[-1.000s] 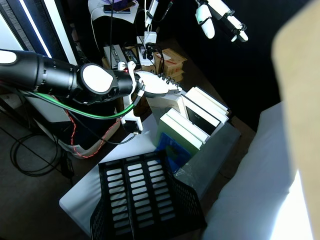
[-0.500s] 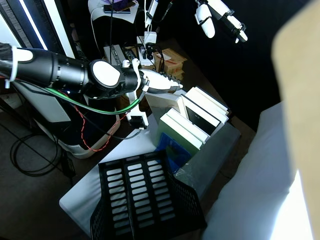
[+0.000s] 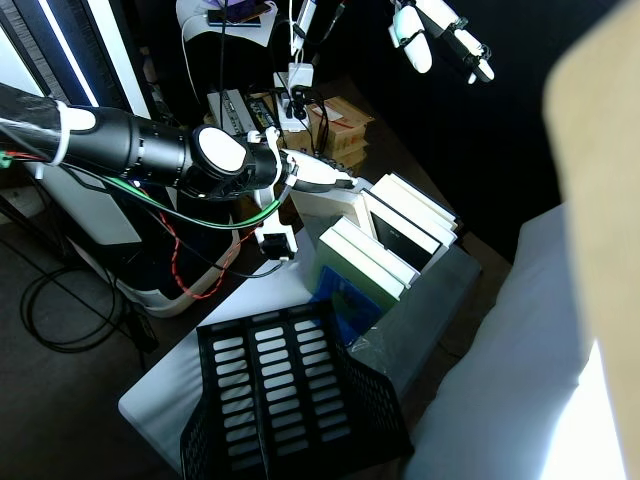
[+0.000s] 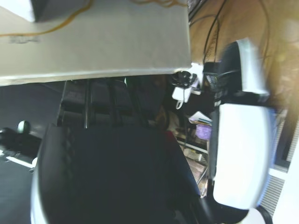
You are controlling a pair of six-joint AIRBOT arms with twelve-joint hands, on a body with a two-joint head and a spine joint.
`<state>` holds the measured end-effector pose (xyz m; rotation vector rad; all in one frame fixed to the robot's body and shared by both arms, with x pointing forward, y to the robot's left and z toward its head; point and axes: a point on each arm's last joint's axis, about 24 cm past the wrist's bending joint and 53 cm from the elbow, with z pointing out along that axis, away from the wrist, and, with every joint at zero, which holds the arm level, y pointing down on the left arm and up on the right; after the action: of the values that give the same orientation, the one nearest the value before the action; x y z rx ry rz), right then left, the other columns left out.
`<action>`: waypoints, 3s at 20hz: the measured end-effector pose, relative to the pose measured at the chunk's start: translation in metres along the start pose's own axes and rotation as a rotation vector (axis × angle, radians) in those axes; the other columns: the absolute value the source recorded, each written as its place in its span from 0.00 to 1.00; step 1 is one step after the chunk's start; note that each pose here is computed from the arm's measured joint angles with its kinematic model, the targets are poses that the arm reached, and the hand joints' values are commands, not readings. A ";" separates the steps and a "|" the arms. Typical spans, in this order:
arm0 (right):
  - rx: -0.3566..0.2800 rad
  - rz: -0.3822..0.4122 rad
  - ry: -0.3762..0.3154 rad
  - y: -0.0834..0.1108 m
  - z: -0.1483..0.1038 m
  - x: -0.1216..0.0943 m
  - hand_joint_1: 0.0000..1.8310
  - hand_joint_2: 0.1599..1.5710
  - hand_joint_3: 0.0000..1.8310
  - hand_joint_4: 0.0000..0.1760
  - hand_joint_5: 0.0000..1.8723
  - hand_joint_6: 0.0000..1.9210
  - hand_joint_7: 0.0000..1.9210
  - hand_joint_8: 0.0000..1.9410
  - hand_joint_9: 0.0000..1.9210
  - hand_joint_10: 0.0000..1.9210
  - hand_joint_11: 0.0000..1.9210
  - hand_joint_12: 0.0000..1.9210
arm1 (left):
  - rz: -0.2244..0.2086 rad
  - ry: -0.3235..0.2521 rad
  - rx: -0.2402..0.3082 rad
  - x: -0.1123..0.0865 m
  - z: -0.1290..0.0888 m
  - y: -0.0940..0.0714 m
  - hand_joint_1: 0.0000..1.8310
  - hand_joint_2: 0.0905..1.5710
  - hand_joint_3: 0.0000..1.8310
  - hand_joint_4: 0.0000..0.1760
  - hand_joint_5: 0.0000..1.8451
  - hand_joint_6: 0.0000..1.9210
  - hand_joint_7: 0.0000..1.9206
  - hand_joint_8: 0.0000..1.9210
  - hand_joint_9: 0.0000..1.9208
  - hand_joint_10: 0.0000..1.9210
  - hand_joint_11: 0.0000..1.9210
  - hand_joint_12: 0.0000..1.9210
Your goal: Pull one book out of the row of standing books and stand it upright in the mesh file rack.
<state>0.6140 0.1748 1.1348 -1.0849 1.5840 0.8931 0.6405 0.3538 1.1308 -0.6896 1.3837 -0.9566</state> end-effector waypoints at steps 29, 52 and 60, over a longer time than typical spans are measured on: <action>-0.001 -0.059 0.170 0.002 0.025 0.056 0.63 0.65 0.15 0.00 0.41 0.67 0.51 0.65 0.51 0.72 0.39 0.96 | -0.008 -0.023 0.009 -0.007 0.000 0.000 0.00 0.88 0.00 0.21 0.01 0.00 0.03 0.00 0.00 0.00 0.00 0.00; -0.016 -0.006 0.137 0.004 0.012 0.033 0.73 0.72 0.00 0.00 0.46 0.69 0.47 0.49 0.38 0.71 0.19 0.87 | -0.017 -0.039 0.021 -0.010 -0.001 -0.002 0.03 0.88 0.00 0.17 0.03 0.00 0.01 0.00 0.00 0.00 0.01 0.01; -0.038 0.075 0.064 -0.004 -0.025 -0.004 0.74 0.71 0.00 0.00 0.44 0.65 0.49 0.51 0.42 0.70 0.20 0.88 | -0.026 -0.041 0.025 -0.010 -0.001 -0.004 0.02 0.87 0.00 0.26 0.02 0.00 0.02 0.00 0.02 0.00 0.00 0.39</action>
<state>0.6104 0.1520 1.1450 -1.0966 1.6758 0.9498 0.6400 0.3610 1.1388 -0.7064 1.3277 -0.9737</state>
